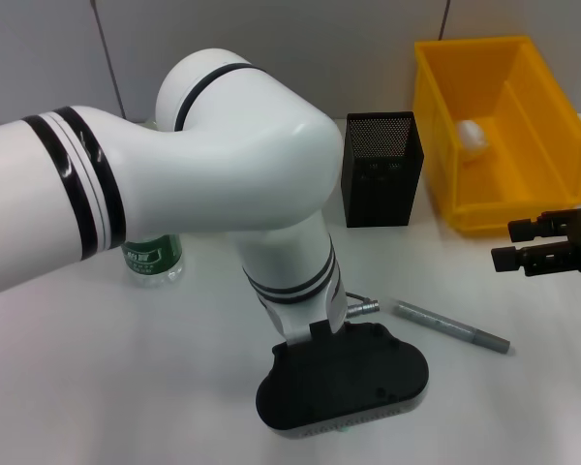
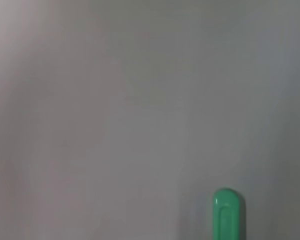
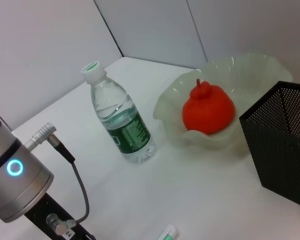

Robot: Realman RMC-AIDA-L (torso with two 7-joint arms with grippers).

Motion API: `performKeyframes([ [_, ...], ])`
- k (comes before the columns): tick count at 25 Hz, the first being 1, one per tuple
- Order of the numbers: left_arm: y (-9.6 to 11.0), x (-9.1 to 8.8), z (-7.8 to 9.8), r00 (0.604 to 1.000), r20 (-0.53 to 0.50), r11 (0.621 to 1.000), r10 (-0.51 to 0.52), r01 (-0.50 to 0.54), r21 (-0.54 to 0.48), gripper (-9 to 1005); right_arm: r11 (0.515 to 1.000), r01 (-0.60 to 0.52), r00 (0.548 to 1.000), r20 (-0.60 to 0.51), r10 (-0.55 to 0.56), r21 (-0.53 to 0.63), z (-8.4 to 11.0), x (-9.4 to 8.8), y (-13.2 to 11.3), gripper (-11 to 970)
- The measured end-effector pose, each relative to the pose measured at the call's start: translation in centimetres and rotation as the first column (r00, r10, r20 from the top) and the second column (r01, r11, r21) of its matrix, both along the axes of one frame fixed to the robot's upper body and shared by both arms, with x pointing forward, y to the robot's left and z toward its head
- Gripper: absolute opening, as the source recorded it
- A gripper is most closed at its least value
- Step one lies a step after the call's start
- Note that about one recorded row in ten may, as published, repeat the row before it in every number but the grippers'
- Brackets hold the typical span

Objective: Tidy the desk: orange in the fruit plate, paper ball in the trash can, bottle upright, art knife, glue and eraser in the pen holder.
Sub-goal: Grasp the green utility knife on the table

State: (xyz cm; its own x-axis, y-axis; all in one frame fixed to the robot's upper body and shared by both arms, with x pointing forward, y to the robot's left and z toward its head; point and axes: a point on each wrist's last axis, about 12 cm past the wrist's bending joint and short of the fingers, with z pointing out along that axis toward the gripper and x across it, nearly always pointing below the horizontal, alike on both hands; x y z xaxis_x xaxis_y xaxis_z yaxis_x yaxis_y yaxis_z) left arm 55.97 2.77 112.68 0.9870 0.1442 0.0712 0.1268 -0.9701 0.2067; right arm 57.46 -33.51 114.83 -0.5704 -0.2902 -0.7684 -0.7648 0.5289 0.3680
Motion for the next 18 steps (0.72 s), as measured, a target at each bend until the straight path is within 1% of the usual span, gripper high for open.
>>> performKeyframes([
  [8,-0.24,-0.03,0.28,1.000,0.001,1.000,-0.007,0.007,0.004,322,1.000,-0.001,1.000,-0.003,0.001,0.000,-0.01,-0.10,-0.10,775],
  [18,-0.20,0.11,0.24,1.000,-0.001,1.000,0.001,-0.001,0.005,313,1.000,-0.003,1.000,0.000,0.003,-0.003,0.13,0.01,-0.12,775],
])
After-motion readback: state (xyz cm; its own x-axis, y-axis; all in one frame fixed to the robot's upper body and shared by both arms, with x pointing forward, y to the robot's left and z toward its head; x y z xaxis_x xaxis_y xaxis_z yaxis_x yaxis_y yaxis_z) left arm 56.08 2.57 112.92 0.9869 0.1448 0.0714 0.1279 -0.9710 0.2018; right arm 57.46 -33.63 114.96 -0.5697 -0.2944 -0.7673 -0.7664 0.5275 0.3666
